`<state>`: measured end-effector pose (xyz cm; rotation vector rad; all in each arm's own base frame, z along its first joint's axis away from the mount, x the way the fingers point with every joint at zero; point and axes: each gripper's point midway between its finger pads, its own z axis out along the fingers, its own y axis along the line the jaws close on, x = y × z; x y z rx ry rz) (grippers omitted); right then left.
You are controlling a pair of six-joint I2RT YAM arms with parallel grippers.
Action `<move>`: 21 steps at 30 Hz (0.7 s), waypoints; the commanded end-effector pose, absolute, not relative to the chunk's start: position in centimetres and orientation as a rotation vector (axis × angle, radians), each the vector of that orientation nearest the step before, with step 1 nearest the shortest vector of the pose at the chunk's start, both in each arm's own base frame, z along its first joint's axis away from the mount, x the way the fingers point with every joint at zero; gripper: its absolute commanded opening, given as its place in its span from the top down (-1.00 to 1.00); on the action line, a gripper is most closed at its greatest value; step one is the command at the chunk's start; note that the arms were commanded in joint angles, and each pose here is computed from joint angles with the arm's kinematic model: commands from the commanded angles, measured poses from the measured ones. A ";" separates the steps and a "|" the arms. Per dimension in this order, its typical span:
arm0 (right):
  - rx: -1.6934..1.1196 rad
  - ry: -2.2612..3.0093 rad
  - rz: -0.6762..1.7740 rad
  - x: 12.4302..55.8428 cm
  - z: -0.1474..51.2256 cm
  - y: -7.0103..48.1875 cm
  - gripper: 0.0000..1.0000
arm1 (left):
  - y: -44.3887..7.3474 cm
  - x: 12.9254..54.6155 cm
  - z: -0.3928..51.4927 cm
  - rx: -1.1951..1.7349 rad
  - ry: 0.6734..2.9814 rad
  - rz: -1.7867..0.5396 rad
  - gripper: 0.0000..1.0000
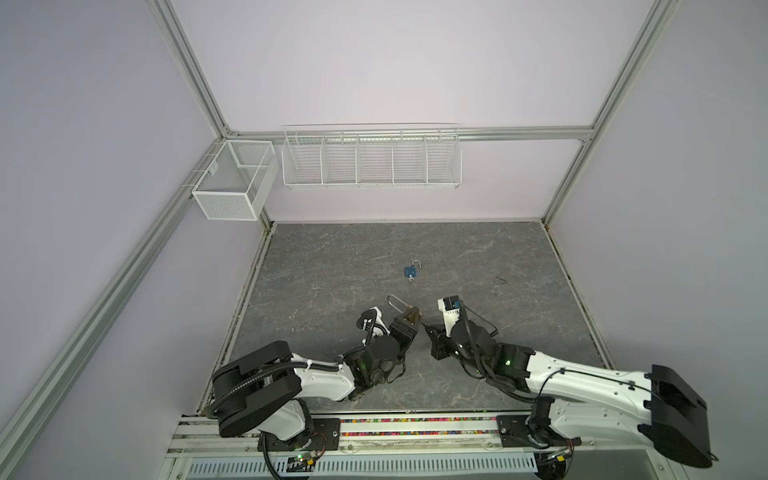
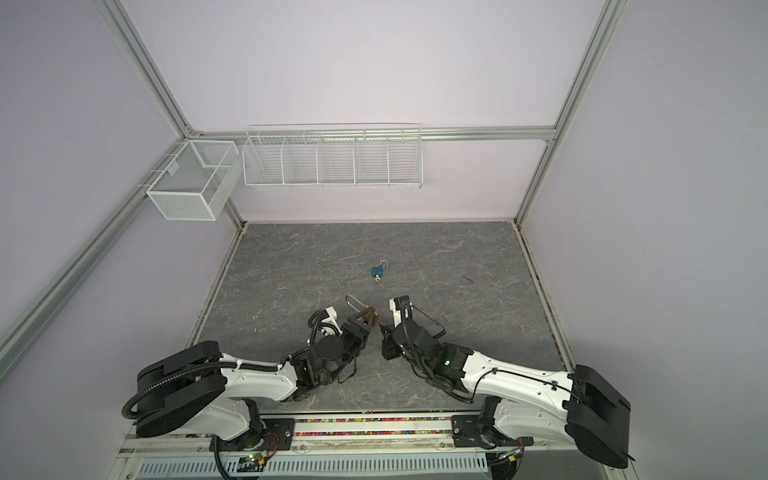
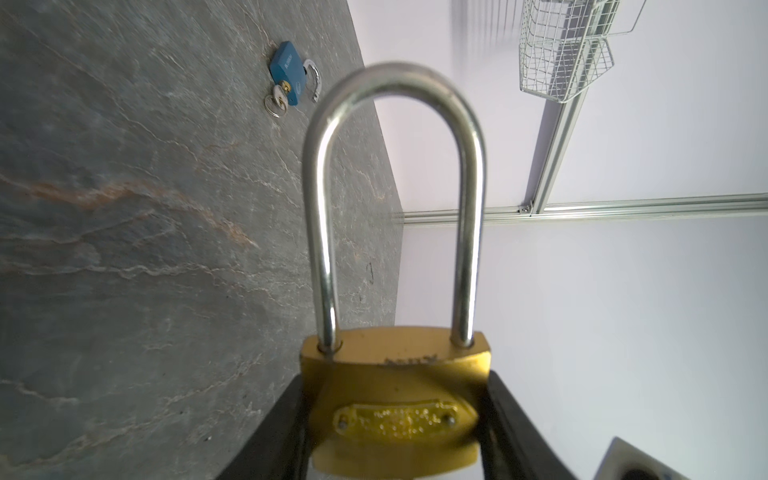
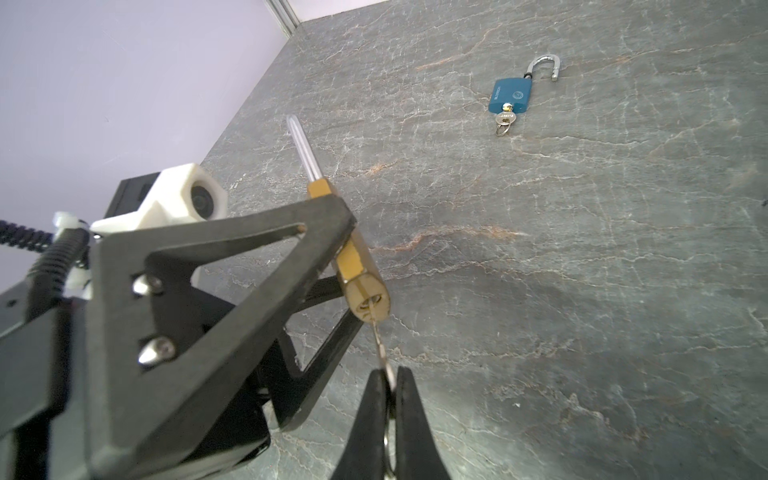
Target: Unlock with the key
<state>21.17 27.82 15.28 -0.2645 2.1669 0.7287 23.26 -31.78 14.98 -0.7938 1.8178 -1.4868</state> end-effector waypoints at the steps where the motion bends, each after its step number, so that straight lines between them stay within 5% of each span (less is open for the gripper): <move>1: -0.216 2.066 0.803 22.1 18.9 27.7 0.87 | -33.6 22.6 17.2 -0.740 1.779 -1.610 1.00; 21: -0.214 2.054 0.802 22.6 19.5 27.5 0.87 | -34.6 22.5 18.0 -0.704 1.785 -1.631 1.00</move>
